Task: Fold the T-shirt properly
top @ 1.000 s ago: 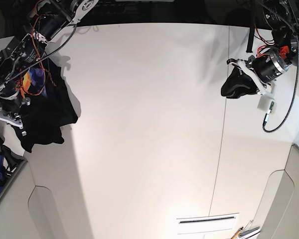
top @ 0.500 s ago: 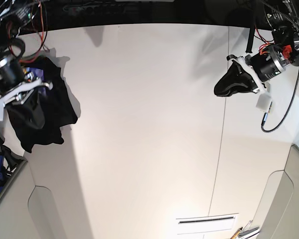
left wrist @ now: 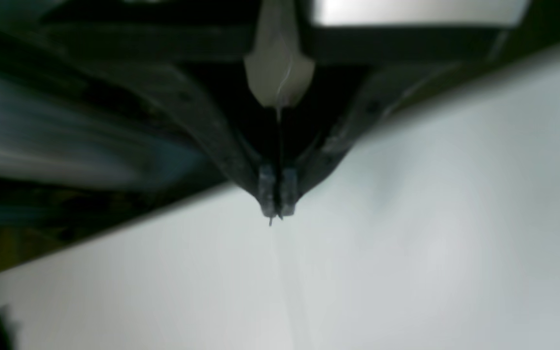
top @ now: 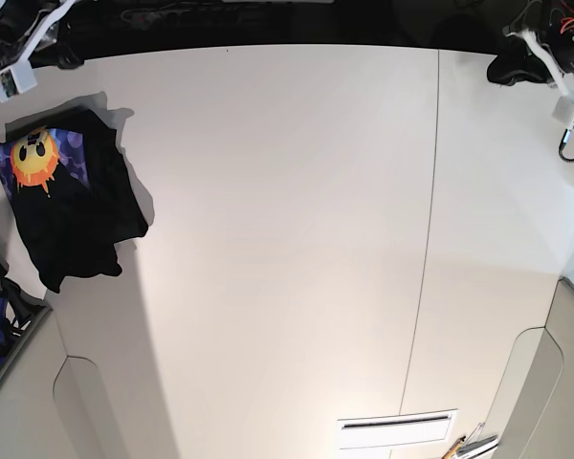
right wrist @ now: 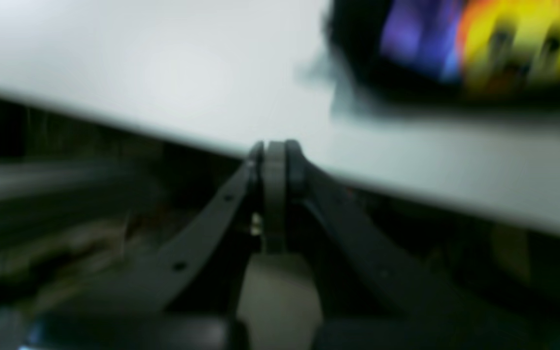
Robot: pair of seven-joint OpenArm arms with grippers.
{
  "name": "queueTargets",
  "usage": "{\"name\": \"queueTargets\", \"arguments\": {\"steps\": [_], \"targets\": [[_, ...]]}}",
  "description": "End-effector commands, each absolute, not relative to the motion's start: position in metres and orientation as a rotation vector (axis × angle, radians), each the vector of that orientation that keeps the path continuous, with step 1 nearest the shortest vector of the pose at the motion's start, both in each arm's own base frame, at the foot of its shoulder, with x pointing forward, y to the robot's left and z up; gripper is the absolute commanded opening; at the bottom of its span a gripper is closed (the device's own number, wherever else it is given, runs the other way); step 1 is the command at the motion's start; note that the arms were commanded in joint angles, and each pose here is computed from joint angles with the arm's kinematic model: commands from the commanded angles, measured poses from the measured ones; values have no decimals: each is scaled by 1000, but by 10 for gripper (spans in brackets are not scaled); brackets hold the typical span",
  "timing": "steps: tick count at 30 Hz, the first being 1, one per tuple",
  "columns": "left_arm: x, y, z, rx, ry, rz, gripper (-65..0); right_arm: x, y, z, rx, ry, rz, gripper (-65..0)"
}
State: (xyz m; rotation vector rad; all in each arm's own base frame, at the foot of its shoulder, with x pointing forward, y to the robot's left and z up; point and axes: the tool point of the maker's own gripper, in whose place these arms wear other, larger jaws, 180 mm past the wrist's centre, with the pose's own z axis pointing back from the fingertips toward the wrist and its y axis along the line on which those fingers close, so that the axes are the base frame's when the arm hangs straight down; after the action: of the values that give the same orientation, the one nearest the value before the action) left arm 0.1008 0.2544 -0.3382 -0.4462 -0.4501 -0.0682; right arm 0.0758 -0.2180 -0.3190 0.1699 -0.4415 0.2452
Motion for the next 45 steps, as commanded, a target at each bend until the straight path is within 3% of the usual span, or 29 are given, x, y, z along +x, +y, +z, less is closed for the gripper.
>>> {"name": "queueTargets", "arguments": {"steps": [1,11,18,23,28,36,45], "targets": [[92,261,-332,-431,-440,-80,-650,66,-220,-320,184,-406,259,-650],[-50,295,-349,-361,-11,56,-650,-84,-212,-382,438,141,157,-650],[-79,308,-387,-394,-33,295,-650,-132,-198,-462,475,194,137,-650],[-100,289,-440,-436,40,372,-650,-145,-188,-517,481,275,186,-650],[-98,261,-491,-455,37,362,-650,-126,-171,-560,474,269,268,-650],[-56,218,-563,-399,-65,130,-650,-38,-135,-602,400,87,250,-650],[-14,163,-602,-420,-74,-81,-650,26,-102,-619,258,-43,201,-650]]}}
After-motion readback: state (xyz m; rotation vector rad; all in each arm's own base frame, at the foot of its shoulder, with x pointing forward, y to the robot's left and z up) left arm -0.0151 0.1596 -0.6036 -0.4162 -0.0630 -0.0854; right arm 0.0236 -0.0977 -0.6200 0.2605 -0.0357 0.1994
